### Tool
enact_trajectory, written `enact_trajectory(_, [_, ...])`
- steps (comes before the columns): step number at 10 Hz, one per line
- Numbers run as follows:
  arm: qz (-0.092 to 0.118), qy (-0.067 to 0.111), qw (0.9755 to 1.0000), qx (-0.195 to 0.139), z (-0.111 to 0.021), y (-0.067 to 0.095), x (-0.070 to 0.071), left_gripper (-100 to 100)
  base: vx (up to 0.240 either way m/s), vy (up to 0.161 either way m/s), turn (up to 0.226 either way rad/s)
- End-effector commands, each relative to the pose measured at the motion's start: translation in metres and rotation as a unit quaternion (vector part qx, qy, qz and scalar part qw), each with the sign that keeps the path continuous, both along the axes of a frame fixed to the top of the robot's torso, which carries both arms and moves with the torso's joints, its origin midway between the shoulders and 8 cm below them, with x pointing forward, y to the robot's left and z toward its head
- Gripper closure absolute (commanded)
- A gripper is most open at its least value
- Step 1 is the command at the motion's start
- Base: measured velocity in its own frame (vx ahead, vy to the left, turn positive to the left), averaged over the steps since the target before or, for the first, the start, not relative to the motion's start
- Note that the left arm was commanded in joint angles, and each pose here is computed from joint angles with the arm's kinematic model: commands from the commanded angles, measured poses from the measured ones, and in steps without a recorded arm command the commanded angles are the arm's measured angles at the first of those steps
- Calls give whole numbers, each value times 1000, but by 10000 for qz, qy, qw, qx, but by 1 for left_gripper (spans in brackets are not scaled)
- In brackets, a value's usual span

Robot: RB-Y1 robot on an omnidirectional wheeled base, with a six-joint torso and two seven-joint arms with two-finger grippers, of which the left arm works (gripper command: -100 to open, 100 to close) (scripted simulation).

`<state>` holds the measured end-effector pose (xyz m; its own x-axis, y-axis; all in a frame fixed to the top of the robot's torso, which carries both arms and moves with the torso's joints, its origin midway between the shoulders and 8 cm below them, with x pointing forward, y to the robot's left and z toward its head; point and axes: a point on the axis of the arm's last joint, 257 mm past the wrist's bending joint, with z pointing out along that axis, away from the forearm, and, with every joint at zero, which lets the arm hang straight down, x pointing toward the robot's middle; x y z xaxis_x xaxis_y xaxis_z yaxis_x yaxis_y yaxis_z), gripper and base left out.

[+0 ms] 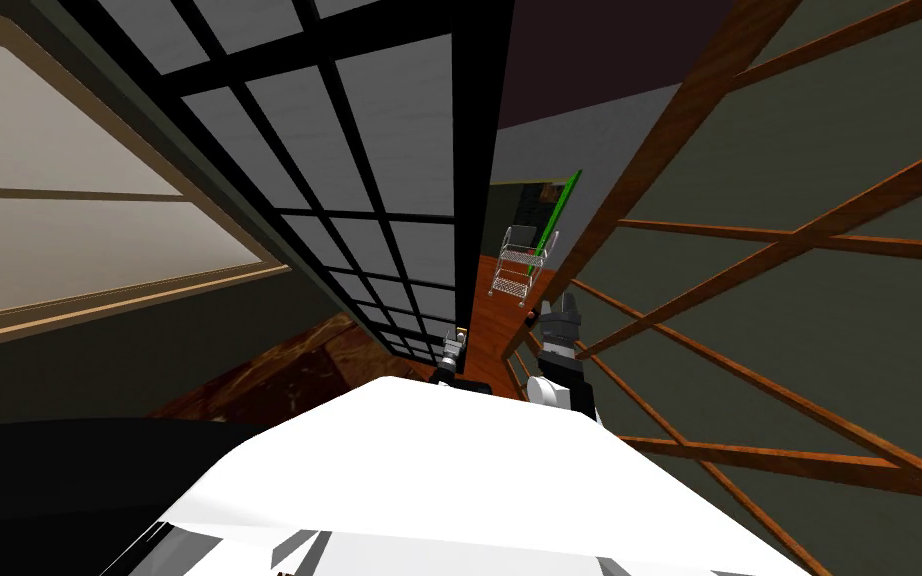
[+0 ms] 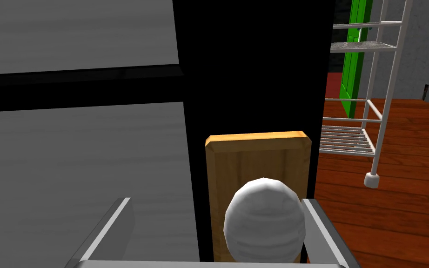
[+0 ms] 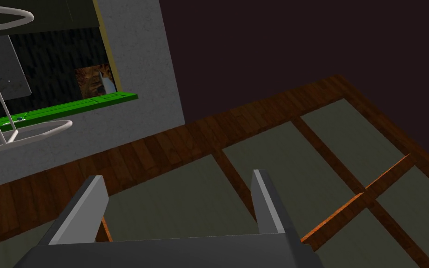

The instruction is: Push the door open

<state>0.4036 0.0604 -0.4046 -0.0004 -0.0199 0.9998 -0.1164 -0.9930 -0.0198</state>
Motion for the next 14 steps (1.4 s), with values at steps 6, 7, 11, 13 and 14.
enact_trajectory(6, [271,-49,9996,34,3,17,3,100,87,-43,62])
enact_trajectory(7, [312,-44,9995,21,3,15,2,100,46,-33,78])
enact_trajectory(11, [403,-30,9992,-17,4,9,1,100,114,-61,93])
enact_trajectory(13, [458,-18,9989,-50,5,4,0,100,127,-85,83])
enact_trajectory(14, [479,-13,9988,-66,6,2,0,100,172,-116,105])
